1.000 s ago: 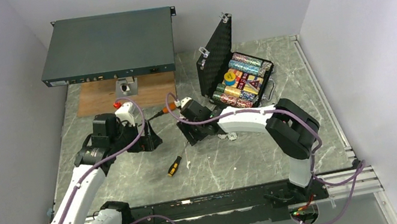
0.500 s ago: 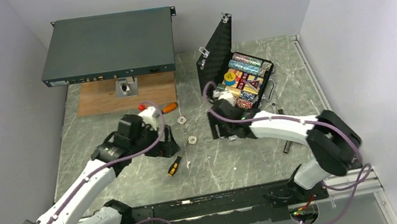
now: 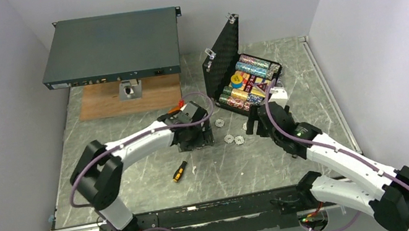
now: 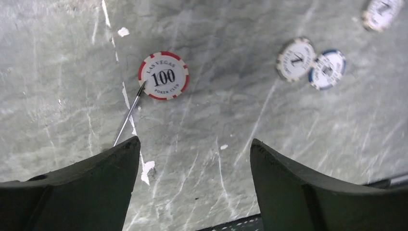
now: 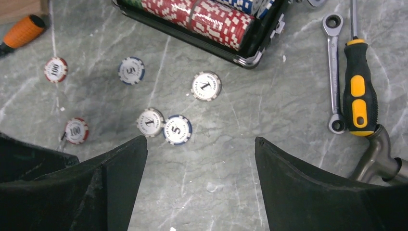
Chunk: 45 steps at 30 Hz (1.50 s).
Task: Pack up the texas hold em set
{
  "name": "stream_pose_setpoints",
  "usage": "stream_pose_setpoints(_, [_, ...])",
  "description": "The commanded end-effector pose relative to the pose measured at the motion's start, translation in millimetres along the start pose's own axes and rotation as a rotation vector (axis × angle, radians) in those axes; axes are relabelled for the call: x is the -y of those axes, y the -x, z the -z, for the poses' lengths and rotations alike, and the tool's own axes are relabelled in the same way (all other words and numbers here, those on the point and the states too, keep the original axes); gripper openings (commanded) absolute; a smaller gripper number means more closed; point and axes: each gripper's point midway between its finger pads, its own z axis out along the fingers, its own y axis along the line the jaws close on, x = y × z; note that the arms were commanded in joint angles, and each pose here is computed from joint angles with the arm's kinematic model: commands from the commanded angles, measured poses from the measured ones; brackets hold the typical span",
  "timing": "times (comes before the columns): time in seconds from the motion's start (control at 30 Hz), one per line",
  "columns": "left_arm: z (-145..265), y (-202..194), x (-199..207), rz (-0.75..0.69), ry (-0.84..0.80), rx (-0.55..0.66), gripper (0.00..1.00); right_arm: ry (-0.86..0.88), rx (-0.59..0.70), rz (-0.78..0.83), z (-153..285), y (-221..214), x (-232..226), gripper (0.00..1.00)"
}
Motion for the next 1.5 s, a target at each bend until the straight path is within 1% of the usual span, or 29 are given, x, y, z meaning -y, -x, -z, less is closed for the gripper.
stream_pose_setpoints(0.0, [-9,2,-1,0.187,0.116,-0.024,0.86,-0.016,-0.022,0.027,-2,-12,10,0.84])
stream_pose_setpoints(0.1, [-15,1,2,0.253,0.138,-0.038,0.82,0.008,-0.044,0.029,-4,-19,6,0.84])
stream_pose_setpoints(0.2, [-20,1,-4,0.327,0.195,-0.032,0.80,0.022,-0.054,0.033,-7,-24,5,0.84])
stream_pose_setpoints(0.3, [-23,4,-9,0.383,0.245,-0.012,0.76,0.023,-0.056,0.043,-8,-25,5,0.84])
stream_pose_setpoints(0.43, [-31,12,-8,0.421,0.283,0.015,0.72,0.025,-0.052,0.054,-8,-24,5,0.84])
stream_pose_setpoints(0.53, [-39,11,-8,0.467,0.299,0.019,0.67,0.025,-0.052,0.055,-7,-23,5,0.84])
stream_pose_setpoints(0.73, [-48,12,-12,0.524,0.320,0.051,0.64,0.030,-0.055,0.053,-6,-25,7,0.84])
stream_pose_setpoints(0.9, [-51,14,-22,0.534,0.364,0.077,0.65,0.030,-0.061,0.057,-7,-26,7,0.84])
stream_pose_setpoints(1.1, [-53,15,-33,0.521,0.449,0.072,0.68,0.022,-0.070,0.059,-10,-28,8,0.84])
stream_pose_setpoints(1.23, [-54,16,-38,0.517,0.481,0.080,0.66,0.020,-0.068,0.056,-11,-27,8,0.84])
stream_pose_setpoints(1.4, [-58,14,-40,0.518,0.502,0.063,0.62,0.017,-0.072,0.056,-12,-28,9,0.84])
stream_pose_setpoints(1.47, [-61,14,-40,0.497,0.510,0.055,0.60,0.016,-0.073,0.056,-12,-28,9,0.84])
